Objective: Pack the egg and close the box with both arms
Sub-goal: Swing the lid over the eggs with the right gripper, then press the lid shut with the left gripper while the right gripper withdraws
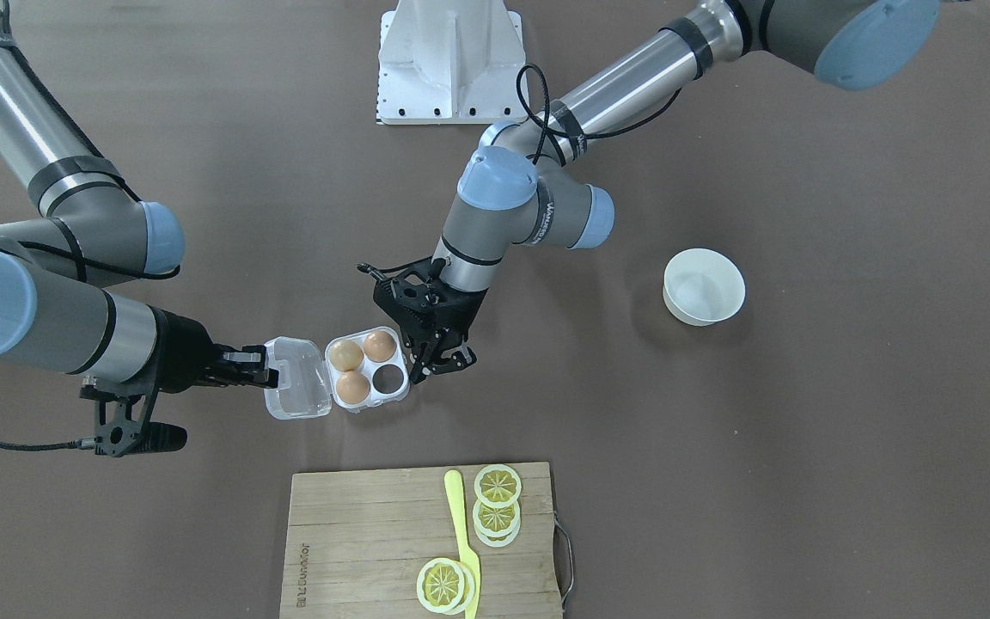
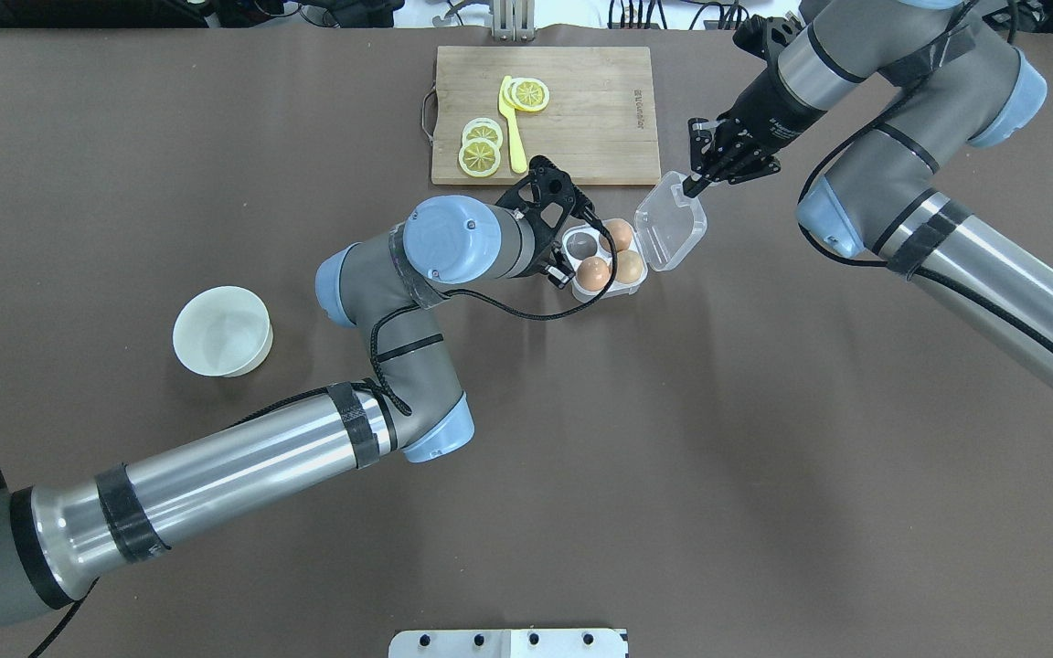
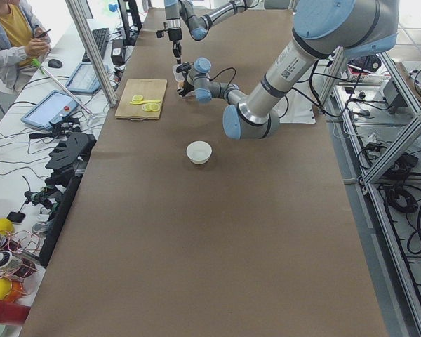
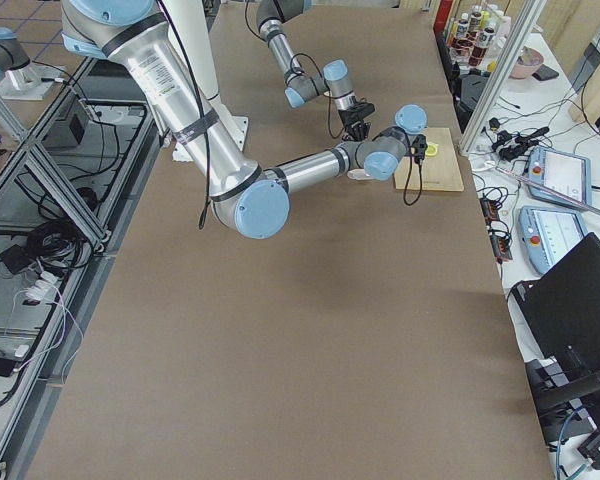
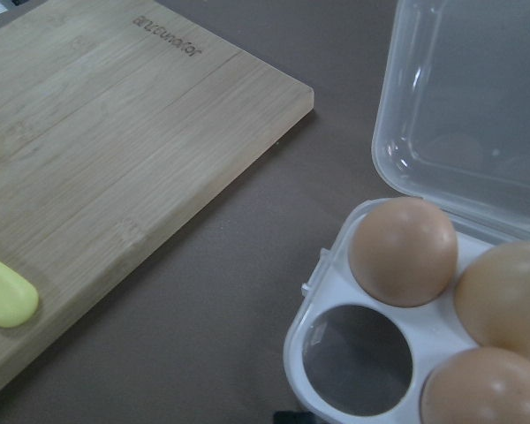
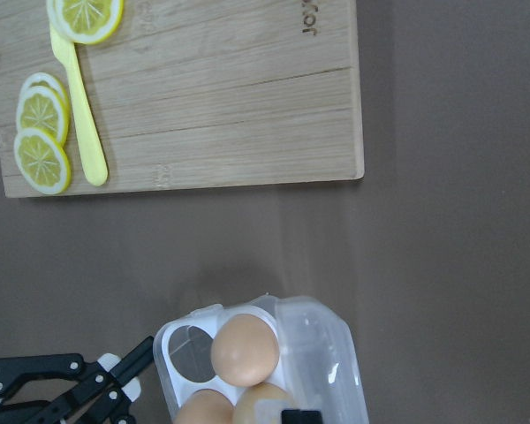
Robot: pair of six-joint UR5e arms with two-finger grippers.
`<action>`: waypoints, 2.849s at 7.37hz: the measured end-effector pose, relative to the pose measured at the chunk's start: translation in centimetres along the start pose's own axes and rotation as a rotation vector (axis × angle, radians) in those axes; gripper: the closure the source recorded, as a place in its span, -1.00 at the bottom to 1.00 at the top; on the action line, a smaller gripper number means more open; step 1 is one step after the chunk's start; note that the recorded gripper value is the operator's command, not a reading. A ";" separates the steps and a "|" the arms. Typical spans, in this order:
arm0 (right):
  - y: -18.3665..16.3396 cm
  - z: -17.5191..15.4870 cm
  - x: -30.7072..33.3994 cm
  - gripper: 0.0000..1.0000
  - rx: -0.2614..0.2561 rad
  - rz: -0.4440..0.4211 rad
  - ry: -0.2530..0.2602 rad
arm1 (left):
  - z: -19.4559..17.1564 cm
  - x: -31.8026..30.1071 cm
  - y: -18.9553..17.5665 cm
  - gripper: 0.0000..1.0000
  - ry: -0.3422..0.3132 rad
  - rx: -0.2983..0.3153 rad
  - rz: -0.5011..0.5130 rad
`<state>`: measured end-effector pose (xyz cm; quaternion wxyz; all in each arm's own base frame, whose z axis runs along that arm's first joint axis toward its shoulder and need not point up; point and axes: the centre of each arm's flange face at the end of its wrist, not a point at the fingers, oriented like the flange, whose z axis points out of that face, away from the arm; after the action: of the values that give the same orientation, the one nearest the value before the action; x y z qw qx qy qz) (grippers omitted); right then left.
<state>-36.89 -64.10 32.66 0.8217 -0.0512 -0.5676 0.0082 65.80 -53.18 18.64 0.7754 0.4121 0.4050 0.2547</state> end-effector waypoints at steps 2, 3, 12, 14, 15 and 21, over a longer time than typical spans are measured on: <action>0.1 0.0 -1.5 1.00 0.000 0.023 -0.009 | 0.0 0.0 0.0 1.00 0.000 0.000 -0.001; 0.1 0.0 -2.2 1.00 0.000 0.027 -0.014 | 0.0 0.0 0.0 1.00 0.000 0.000 -0.001; 2.2 3.5 -6.8 1.00 -0.025 0.067 -0.020 | -0.1 0.1 -0.2 1.00 0.001 0.004 -0.008; 2.5 4.1 -8.3 1.00 -0.020 0.088 -0.020 | -0.1 0.2 -0.1 1.00 0.002 0.004 -0.008; 2.5 4.3 -9.2 1.00 -0.015 0.103 -0.022 | -0.2 0.3 -0.1 1.00 0.002 0.005 -0.007; -1.2 -2.7 -8.1 1.00 -0.013 0.200 -0.069 | -1.5 0.3 -1.3 1.00 0.018 0.032 -0.010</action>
<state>-37.34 -66.07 24.31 0.7963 -0.1126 -0.5878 0.0884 64.84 -53.00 16.88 0.7665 0.4200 0.4179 0.2478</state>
